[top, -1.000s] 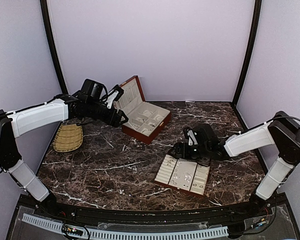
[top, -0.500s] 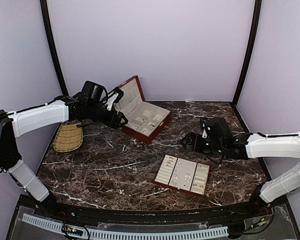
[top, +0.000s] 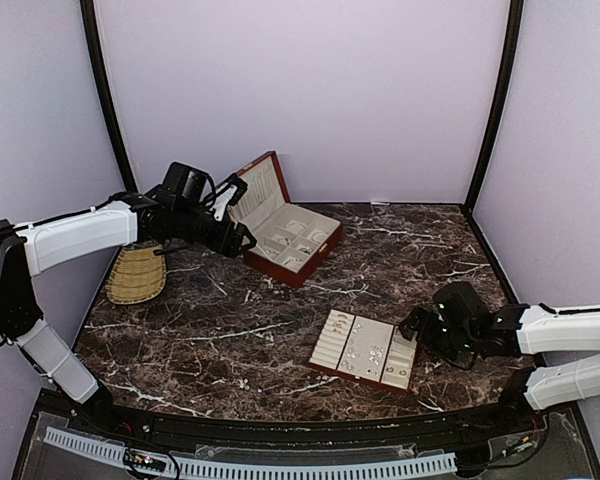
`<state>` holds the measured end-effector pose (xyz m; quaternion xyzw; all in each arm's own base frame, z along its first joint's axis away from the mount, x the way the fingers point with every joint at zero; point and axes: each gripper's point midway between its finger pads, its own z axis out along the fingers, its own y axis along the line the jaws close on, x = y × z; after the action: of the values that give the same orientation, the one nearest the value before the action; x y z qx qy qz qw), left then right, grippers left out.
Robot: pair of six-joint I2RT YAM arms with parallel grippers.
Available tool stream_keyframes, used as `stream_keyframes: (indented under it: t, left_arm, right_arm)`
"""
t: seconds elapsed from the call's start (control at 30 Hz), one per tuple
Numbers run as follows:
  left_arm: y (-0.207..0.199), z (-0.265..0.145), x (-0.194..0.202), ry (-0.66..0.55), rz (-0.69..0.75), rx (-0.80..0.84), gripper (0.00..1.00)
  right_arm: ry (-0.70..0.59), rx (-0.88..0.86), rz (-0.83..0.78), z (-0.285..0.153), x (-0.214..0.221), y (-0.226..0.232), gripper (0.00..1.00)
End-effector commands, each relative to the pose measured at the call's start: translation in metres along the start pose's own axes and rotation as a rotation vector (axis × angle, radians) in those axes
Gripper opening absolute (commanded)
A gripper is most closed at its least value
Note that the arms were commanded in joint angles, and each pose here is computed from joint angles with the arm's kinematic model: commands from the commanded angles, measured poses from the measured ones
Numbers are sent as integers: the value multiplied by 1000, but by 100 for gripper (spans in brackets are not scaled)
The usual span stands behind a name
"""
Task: Organize the mixed jewelry
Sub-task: Move to the center of the board in the compartment layer.
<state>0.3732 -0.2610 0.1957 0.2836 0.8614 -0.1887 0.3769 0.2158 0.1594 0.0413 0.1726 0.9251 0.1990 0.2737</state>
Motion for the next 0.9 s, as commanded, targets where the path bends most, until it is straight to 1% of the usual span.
stream_keyframes:
  t: [0.0, 0.17, 0.23, 0.37, 0.73, 0.87]
  left_arm:
    - [-3, -11, -5, -31, 0, 3, 76]
    - [-3, -12, -5, -32, 1, 0, 76]
    - [-2, -13, -6, -34, 1, -2, 76]
    - [-3, -14, -7, -41, 3, -2, 76]
    - [-6, -19, -10, -55, 6, 7, 76]
    - [-7, -19, -9, -51, 10, 1, 76]
  right_arm:
    - [-18, -81, 51, 2, -7, 21, 92]
    - [5, -96, 14, 8, -6, 31, 87]
    - [6, -109, 1, 11, -7, 37, 81]
    - [-7, -186, -26, 12, -14, 61, 75]
    - [4, -286, -119, 38, -25, 118, 70]
    - [-11, -276, -140, 42, -30, 123, 70]
